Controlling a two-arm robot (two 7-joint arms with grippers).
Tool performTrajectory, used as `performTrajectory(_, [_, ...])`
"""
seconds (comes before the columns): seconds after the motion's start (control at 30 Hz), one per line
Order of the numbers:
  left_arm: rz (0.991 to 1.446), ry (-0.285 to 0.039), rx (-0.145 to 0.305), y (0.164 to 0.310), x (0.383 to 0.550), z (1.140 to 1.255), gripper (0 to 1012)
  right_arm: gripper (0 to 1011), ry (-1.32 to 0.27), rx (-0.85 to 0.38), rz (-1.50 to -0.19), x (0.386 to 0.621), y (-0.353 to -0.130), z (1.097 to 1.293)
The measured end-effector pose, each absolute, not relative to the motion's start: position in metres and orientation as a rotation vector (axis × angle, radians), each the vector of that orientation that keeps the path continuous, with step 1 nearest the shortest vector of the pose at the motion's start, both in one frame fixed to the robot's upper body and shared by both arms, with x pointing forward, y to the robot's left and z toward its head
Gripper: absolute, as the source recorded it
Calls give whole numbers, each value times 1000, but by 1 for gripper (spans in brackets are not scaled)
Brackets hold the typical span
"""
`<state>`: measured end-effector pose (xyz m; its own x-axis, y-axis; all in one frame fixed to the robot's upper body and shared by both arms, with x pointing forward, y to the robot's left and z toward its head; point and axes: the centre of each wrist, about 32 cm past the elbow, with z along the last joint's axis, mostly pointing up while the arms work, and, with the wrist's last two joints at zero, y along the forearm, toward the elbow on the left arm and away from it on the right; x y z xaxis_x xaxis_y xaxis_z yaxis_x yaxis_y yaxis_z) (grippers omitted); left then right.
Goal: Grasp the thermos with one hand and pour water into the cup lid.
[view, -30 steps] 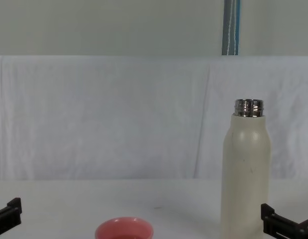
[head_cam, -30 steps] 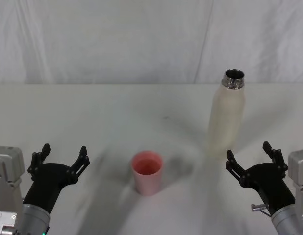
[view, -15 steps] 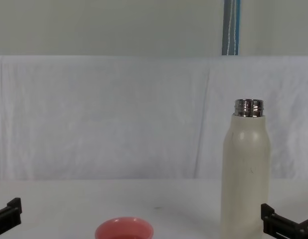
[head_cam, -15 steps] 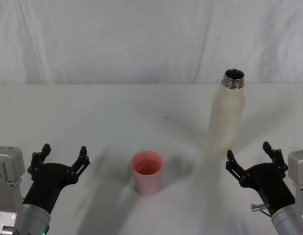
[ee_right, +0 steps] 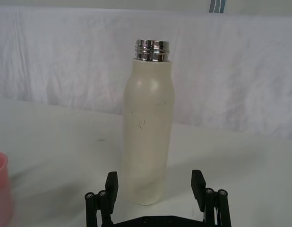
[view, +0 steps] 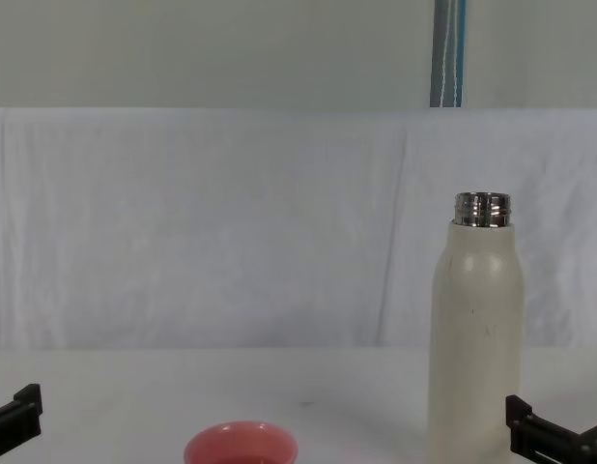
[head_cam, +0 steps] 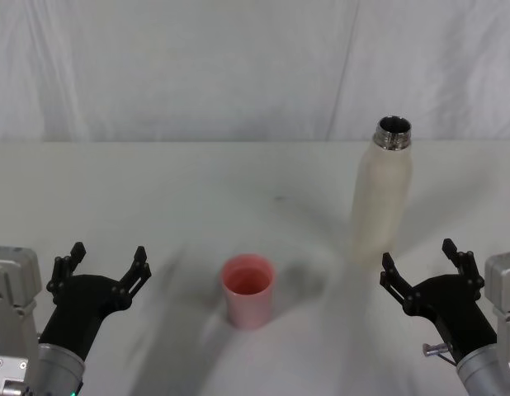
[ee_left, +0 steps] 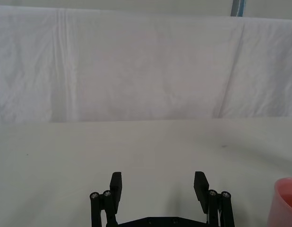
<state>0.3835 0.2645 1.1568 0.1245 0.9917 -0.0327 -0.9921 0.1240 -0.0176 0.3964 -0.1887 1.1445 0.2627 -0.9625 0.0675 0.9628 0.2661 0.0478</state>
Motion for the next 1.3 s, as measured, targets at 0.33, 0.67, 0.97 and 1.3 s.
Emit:
performTrajectory(0.33, [1446, 14, -38, 265, 384, 1157, 1001, 1000, -89, -3, -1302, 396, -189, 1145])
performTrajectory(0.67, [1446, 14, -38, 265, 384, 1157, 1001, 1000, -89, -3, -1302, 396, -189, 1145])
performTrajectory(0.97, [1446, 14, -38, 265, 384, 1157, 1001, 1000, -100, 2, -1281, 397, -192, 1148])
performTrajectory(1.3, [1446, 14, -38, 265, 384, 1157, 1001, 1000, -71, 22, -1226, 405, -204, 1157])
